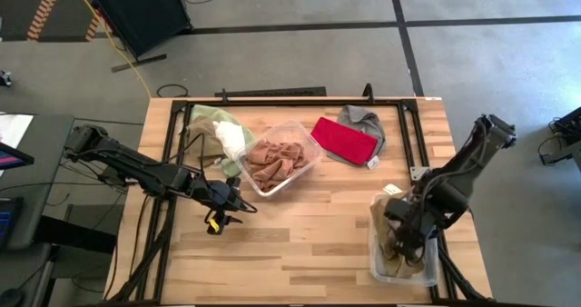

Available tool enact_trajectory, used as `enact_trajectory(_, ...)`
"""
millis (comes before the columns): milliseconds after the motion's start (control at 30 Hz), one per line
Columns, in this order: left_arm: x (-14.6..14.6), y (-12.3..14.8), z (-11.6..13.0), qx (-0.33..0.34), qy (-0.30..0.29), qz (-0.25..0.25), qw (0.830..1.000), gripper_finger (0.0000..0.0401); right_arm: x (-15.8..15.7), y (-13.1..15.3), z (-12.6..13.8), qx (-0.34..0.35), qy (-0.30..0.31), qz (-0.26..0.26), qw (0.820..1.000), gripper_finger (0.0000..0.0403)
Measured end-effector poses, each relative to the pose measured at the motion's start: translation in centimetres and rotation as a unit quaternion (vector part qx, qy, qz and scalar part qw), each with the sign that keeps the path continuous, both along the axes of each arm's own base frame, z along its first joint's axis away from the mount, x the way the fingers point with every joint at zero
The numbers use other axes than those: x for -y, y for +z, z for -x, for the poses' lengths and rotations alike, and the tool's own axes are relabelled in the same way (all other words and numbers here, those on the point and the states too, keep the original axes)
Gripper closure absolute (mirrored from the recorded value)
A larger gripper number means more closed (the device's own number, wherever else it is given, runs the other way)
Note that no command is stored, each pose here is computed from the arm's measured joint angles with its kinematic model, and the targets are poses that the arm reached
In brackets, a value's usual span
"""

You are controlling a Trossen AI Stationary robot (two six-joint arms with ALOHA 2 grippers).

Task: Sort towels by color in basket
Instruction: Put the brown towel into the bottom transparent bin

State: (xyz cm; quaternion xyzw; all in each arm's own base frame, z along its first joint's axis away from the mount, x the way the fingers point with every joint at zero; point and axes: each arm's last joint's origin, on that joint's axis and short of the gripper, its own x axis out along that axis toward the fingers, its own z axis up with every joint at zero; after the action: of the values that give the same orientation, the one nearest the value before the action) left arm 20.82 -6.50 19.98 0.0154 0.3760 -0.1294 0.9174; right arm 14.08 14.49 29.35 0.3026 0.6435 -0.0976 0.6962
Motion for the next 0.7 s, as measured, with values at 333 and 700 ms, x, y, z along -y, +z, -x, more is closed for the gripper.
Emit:
enact_trajectory(333,0.0,0.0,0.0,0.001,-0.004,-0.004,1.000,0.0202,0.4,0.7,-0.7,0.097,-0.001,0.099,0.990,0.0248)
enact_trajectory(700,0.0,-0.1,0.1,-0.002,-0.006,-0.007,1.000,0.0202,-1.1,-4.4,-2.4,0.044,0.017,0.151,0.987,0.0249)
